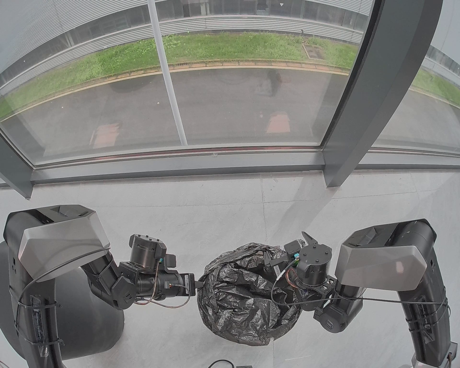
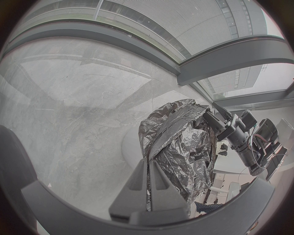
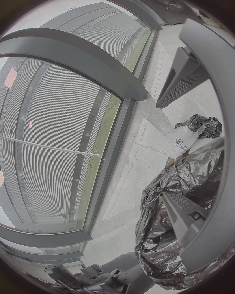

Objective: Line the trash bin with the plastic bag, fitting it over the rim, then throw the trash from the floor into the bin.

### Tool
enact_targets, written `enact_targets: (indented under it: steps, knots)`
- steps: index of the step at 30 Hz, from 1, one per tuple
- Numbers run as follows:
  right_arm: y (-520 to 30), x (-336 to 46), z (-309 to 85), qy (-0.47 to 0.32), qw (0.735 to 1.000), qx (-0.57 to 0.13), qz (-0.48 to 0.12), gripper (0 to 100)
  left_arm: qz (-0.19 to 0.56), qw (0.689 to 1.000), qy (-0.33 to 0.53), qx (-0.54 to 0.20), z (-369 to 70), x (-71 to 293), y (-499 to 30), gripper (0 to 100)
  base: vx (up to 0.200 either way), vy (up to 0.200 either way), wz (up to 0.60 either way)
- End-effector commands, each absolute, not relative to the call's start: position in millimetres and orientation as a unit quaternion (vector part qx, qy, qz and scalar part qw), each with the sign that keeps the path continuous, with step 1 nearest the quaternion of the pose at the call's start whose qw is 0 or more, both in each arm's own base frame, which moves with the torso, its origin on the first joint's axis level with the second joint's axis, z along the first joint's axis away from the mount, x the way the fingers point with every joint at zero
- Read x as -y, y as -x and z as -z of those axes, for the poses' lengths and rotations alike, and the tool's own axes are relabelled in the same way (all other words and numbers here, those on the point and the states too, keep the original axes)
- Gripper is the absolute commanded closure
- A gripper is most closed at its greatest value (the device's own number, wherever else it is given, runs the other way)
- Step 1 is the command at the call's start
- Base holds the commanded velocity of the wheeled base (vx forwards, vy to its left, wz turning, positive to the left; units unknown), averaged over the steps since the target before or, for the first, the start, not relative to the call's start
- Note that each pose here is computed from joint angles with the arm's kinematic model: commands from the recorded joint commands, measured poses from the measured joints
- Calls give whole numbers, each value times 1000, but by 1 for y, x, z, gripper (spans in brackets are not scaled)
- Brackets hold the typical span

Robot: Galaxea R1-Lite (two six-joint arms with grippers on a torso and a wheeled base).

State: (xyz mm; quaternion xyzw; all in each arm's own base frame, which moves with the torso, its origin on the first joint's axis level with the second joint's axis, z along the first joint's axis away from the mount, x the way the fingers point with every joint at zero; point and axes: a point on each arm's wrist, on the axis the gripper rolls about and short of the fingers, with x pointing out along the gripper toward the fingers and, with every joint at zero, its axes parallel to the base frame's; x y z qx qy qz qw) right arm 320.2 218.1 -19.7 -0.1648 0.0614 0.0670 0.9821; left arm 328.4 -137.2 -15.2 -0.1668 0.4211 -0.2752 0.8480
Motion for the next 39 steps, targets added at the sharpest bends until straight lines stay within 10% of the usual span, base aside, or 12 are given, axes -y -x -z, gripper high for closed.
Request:
enact_targets:
  steps: [1,39]
  knots:
    - [-323,-217,21,160,984,-55,-64,0,273,845,166,-430,24,138,-330,100,0,0,0]
    - [-324,-215,6,122,990,-42,-57,0,268,859,160,-406,18,149,-340,100,0,0,0]
